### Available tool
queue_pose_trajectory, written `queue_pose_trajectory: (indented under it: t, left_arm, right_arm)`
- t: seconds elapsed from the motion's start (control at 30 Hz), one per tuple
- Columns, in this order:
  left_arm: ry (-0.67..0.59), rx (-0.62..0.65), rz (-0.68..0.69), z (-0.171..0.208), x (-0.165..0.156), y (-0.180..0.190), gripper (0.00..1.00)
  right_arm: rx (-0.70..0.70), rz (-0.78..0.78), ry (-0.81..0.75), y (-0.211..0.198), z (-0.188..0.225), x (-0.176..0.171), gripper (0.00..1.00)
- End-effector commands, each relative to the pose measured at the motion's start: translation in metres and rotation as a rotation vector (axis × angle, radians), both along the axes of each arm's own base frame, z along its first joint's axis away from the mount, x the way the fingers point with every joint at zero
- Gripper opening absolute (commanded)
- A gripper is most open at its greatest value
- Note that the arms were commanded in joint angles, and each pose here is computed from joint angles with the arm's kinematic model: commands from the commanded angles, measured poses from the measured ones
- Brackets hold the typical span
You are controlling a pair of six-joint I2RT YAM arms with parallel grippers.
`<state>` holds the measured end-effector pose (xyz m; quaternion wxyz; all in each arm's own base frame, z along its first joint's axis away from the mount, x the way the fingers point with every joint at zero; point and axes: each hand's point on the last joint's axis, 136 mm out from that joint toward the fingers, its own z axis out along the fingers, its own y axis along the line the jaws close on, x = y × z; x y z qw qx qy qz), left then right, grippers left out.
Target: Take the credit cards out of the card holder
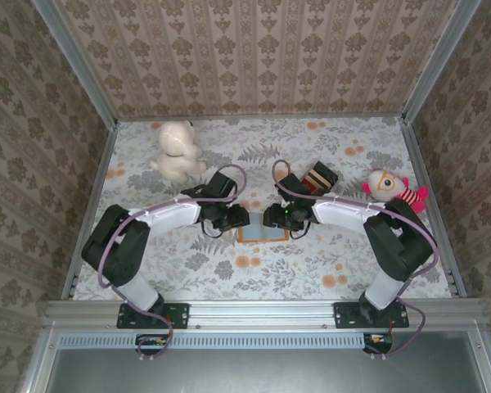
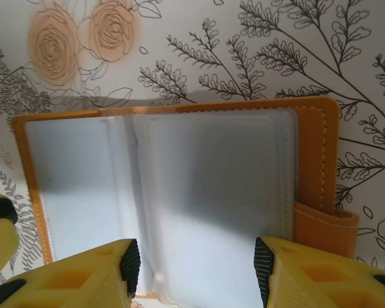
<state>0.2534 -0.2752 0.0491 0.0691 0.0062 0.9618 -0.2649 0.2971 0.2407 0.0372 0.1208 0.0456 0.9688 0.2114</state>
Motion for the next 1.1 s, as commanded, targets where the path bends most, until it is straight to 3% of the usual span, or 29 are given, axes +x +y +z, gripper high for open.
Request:
queue_pose_trajectory:
  t: [0.0,0.3,0.73,0.97,1.07]
  left_arm:
    - [0.015,-0.033,-0.002,0.003,0.004,-0.012,0.35]
    - [0.081,-0.019,-0.002,-0.015,0.002,-0.014,0.25]
    - [0.095,-0.086,-0.058,-0.012,0.004,-0.037,0.09]
    - [0.093,-0.100,-0.090,-0.011,0.006,-0.046,0.00]
    - [0.080,-0.106,-0.104,-0.008,0.007,-0.045,0.00]
  right_arm:
    - [-0.021,-0.023,0.022,-0.002,-0.013,-0.002,0.53]
    - [-0.068,-0.020,0.073,-0.008,-0.033,-0.009,0.52]
    - [-0.058,-0.018,0.105,-0.007,-0.046,-0.015,0.47]
    - [-0.022,-0.015,0.077,-0.002,-0.034,-0.012,0.42]
    - [0.015,-0.005,0.020,0.001,-0.010,-0.007,0.41]
